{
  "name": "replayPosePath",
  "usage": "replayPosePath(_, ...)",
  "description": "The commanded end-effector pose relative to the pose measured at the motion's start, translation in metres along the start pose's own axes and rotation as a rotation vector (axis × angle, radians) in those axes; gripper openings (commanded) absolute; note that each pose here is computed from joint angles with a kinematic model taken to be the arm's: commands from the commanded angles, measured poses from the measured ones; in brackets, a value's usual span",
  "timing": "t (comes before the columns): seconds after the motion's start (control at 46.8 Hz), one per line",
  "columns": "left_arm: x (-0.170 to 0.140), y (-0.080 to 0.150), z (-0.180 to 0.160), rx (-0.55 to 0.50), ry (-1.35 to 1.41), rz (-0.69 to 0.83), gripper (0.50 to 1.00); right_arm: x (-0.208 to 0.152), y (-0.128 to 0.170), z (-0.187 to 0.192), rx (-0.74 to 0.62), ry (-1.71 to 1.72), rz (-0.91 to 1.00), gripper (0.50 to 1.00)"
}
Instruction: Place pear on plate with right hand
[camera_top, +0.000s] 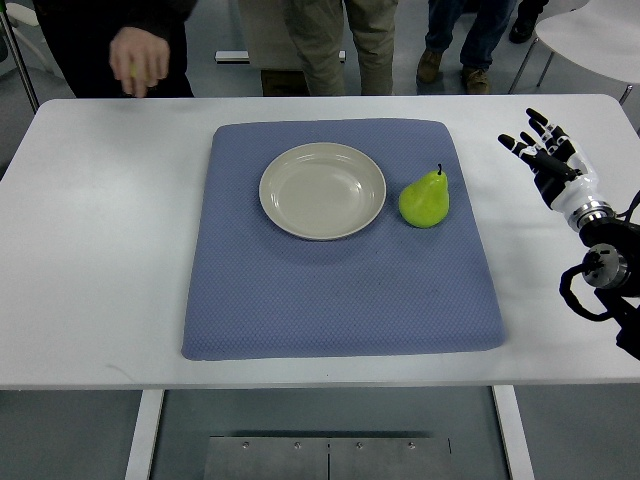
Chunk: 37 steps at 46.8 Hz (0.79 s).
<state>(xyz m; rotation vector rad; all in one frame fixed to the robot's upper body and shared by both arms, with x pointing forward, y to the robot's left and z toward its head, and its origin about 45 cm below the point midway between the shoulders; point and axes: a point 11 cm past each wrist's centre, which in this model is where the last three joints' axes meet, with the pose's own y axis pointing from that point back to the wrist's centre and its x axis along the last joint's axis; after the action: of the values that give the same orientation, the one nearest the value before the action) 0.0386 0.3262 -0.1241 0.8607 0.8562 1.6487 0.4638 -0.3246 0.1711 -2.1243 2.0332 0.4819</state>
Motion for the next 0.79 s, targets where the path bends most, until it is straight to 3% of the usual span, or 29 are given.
replayPosePath(0.0, 0.0, 0.0, 0.0, 0.0, 0.0, 0.0, 1.0, 0.0, 0.0, 0.0, 0.0, 0.0, 0.0, 1.0)
replayPosePath(0.77, 0.0, 0.0, -0.001, 0.001, 0.0, 0.0, 1.0, 0.011, 0.005, 0.002, -0.009, 0.013, 0.019, 1.0)
